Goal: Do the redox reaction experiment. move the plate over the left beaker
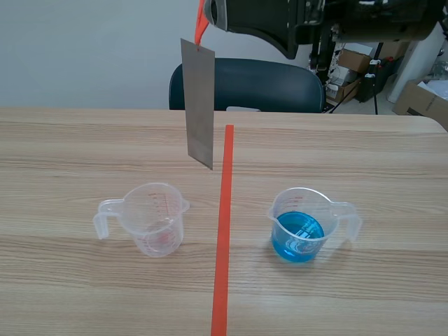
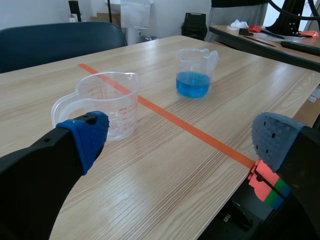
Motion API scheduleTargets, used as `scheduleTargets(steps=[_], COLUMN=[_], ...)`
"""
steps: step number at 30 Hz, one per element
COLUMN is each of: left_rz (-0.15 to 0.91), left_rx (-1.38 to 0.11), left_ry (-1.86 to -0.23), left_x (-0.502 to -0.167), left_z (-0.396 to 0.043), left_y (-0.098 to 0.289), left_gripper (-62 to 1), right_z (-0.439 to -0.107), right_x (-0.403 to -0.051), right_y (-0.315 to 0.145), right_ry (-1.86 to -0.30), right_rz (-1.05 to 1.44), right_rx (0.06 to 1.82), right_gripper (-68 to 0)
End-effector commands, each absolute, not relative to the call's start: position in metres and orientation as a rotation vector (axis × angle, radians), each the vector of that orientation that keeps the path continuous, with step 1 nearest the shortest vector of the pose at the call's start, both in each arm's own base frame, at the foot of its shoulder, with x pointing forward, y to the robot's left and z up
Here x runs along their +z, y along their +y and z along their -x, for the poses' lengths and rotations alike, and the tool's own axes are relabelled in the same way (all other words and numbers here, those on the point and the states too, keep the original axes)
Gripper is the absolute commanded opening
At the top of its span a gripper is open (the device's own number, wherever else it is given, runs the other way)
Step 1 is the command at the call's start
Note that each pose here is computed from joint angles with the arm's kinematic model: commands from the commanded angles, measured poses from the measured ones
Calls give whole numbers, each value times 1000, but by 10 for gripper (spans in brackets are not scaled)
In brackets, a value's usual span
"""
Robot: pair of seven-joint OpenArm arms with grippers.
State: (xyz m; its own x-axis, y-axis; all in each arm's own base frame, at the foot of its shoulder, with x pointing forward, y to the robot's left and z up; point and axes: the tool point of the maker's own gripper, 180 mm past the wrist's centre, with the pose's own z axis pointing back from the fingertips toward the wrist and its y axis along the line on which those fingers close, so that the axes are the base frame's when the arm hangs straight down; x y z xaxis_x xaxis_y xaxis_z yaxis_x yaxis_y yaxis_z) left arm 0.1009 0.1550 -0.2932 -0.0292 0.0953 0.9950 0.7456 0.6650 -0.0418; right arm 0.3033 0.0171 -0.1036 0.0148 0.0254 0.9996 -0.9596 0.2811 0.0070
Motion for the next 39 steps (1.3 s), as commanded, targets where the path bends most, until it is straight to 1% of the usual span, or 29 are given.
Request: scheduleTargets(steps=[1,9,16,21,28,34,39], left_rz=[736,752,733,715,667,660,627], left_rx=[-590,-594,-617,-630,-582,-568,-486], left_ry=[-1584,-1621,-1618,-1602,-1592,-1595,-1630], left_x=[-283,-275,-278,-282,-286,-286,-281], left_z=[-103,-105,-113,-118,-126,-127,-136], left_y=[155,154,153,153,160,161,172], left_gripper=[14,14,14,14,14,14,14], right_z=[-305,-304,-315,-316,-313,-311,-308], right_x=[-89,-94,-106,-111,-110,-110,-112], right_y=[19,42,56,65,75,82,89], right_ry=[-1341,-1300,-1271,-1245,-1237,-1237,-1218], right_rz=[-1001,-1021,-1025,-1048,-1068,-1064,-1068], right_rx=[1002,994,940,924,933,944,956], right_gripper=[-673,-673,-673,-673,-673,-673,-673])
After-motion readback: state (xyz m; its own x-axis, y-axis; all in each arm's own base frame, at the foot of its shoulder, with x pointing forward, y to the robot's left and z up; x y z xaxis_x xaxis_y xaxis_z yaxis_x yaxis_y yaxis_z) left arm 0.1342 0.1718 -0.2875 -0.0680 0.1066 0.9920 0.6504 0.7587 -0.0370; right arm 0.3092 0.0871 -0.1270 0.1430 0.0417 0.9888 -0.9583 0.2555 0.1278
